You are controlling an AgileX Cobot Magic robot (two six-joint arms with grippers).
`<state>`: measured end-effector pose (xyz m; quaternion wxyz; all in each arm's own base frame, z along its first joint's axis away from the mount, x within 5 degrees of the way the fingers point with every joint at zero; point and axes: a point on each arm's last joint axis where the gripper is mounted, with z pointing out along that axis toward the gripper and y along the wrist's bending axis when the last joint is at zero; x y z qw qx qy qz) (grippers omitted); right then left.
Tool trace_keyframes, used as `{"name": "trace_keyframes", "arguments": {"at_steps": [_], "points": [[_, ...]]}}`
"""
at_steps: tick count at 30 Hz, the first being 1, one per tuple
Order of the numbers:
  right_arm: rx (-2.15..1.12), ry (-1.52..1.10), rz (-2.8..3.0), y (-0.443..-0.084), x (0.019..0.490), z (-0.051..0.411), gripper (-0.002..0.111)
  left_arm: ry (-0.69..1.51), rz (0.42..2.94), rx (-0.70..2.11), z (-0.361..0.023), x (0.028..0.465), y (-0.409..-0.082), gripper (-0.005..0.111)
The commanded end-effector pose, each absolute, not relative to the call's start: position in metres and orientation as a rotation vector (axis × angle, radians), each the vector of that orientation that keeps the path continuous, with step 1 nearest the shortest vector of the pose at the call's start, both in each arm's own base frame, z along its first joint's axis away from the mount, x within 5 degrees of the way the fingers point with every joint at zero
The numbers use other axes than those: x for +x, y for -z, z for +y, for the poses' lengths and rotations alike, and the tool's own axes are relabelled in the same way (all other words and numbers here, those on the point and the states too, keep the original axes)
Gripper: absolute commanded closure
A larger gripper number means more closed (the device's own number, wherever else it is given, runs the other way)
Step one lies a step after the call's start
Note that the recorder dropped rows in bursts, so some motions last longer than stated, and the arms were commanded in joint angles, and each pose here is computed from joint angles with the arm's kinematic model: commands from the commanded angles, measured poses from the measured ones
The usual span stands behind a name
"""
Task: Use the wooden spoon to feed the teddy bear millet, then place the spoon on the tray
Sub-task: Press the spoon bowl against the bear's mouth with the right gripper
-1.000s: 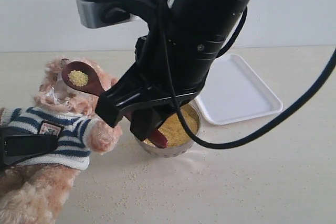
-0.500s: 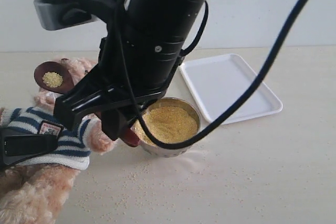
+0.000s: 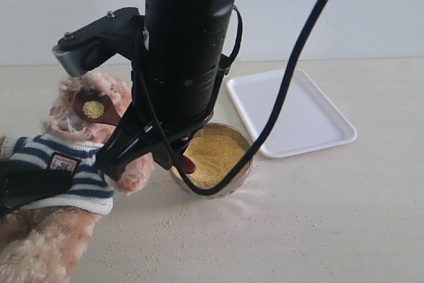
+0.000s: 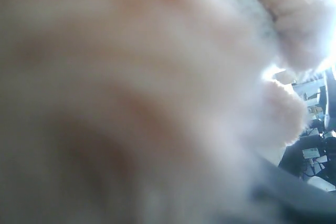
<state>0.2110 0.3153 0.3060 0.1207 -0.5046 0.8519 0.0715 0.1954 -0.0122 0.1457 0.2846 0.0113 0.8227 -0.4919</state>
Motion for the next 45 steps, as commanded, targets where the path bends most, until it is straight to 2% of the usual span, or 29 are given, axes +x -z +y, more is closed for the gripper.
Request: {"name": "trace_keyframes", "arguments": {"at_steps": [1, 6, 14, 29, 39, 45], "points": [[-1.476, -0.159, 2.481, -0.302, 0.215, 0.317, 0.107, 1.336, 2.161, 0.037, -0.012, 0.198, -0.15, 0.102], [-1.501, -0.097, 2.458, -0.298, 0.217, 0.321, 0.107, 1.336, 2.161, 0.037, -0.012, 0.198, -0.15, 0.102], [-1.596, 0.197, 2.276, -0.295, 0.213, 0.331, 0.107, 1.336, 2.161, 0.037, -0.012, 0.198, -0.15, 0.102], [-1.734, 0.497, 1.998, -0.285, 0.192, 0.357, 0.107, 1.336, 2.161, 0.037, -0.012, 0.198, -0.15, 0.102], [-1.692, 0.713, 1.795, -0.295, 0.192, 0.362, 0.107, 1.336, 2.161, 0.037, -0.012, 0.198, -0.15, 0.102], [-1.672, 0.74, 1.773, -0.296, 0.193, 0.363, 0.107, 1.336, 2.161, 0.037, -0.012, 0.198, -0.15, 0.102]]}}
